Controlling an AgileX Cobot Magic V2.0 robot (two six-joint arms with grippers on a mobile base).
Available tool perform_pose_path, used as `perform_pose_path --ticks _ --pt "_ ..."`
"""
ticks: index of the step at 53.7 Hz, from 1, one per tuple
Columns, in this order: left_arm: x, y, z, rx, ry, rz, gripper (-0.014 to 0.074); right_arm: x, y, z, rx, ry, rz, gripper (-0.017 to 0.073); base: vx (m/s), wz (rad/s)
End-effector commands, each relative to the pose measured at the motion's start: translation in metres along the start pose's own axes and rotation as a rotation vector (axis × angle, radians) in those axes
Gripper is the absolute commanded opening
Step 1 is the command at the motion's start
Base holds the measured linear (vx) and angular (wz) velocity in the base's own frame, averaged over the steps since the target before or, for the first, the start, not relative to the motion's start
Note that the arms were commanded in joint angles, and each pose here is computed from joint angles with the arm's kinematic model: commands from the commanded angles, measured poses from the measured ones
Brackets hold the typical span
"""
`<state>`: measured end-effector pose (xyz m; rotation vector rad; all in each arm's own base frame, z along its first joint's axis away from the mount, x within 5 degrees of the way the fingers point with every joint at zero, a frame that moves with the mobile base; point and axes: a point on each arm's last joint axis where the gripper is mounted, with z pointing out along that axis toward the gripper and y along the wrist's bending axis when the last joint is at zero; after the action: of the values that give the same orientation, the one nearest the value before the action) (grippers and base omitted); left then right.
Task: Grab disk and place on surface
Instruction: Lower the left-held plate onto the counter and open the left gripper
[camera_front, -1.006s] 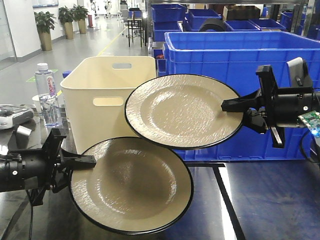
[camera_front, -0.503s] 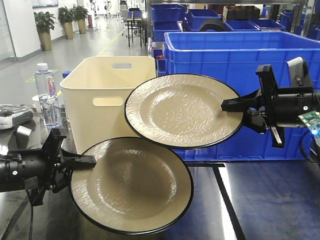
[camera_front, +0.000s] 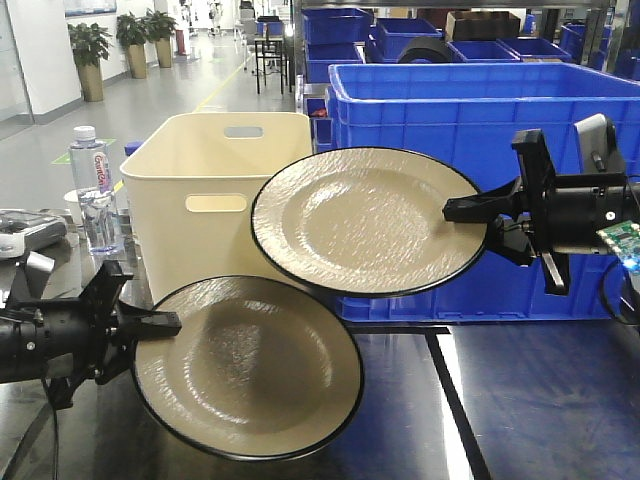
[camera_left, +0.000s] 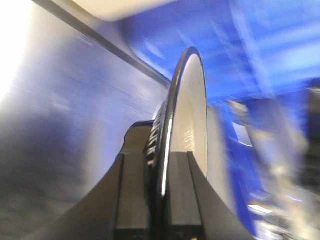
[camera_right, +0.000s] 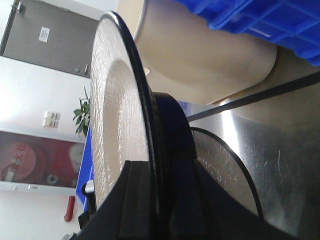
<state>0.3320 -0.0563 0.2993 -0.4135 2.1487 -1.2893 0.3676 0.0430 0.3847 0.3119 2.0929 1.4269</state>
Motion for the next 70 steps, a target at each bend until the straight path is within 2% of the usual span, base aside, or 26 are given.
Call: perform_pose_path --ticks 1,21,30,41,51,55,63,70 --pt "-0.001 -0.028 -0.008 0.076 -0.037 0.010 -0.0004 -0.005 0.041 -0.020 -0.142 -0.119 -0.010 -0.0008 0.00 0.00" --pt "0.022 -0.041 0.017 0.017 -0.039 0.090 0.0000 -0.005 0.041 -0.020 -0.140 -0.121 -0.011 -0.0008 0.00 0.00" --pt "0.023 -0.038 0.020 -0.015 -0.037 0.125 0.0023 -0.005 0.041 -0.020 -0.140 -0.121 -0.011 -0.0008 0.00 0.00" --pt "0.026 -0.022 0.035 -0.034 0.036 0.092 0.0101 -0.005 0.041 -0.020 -0.142 -0.115 -0.011 -0.0008 0.00 0.00" --pt "0.027 -0.012 0.044 -0.051 0.067 0.076 0.0242 -0.003 0.042 -0.020 -0.146 -0.098 -0.013 -0.0008 0.00 0.00" --pt "0.026 -0.009 0.044 -0.078 0.059 0.102 0.0328 -0.003 0.042 -0.020 -0.146 -0.094 -0.013 -0.0008 0.00 0.00" --pt "0.025 -0.003 0.041 -0.160 0.062 0.219 0.0476 -0.003 0.042 -0.020 -0.146 -0.094 -0.013 -0.0008 0.00 0.00" --pt "0.026 -0.005 0.037 -0.181 0.070 0.277 0.0536 -0.002 0.040 -0.019 -0.130 -0.091 -0.024 -0.0008 0.00 0.00"
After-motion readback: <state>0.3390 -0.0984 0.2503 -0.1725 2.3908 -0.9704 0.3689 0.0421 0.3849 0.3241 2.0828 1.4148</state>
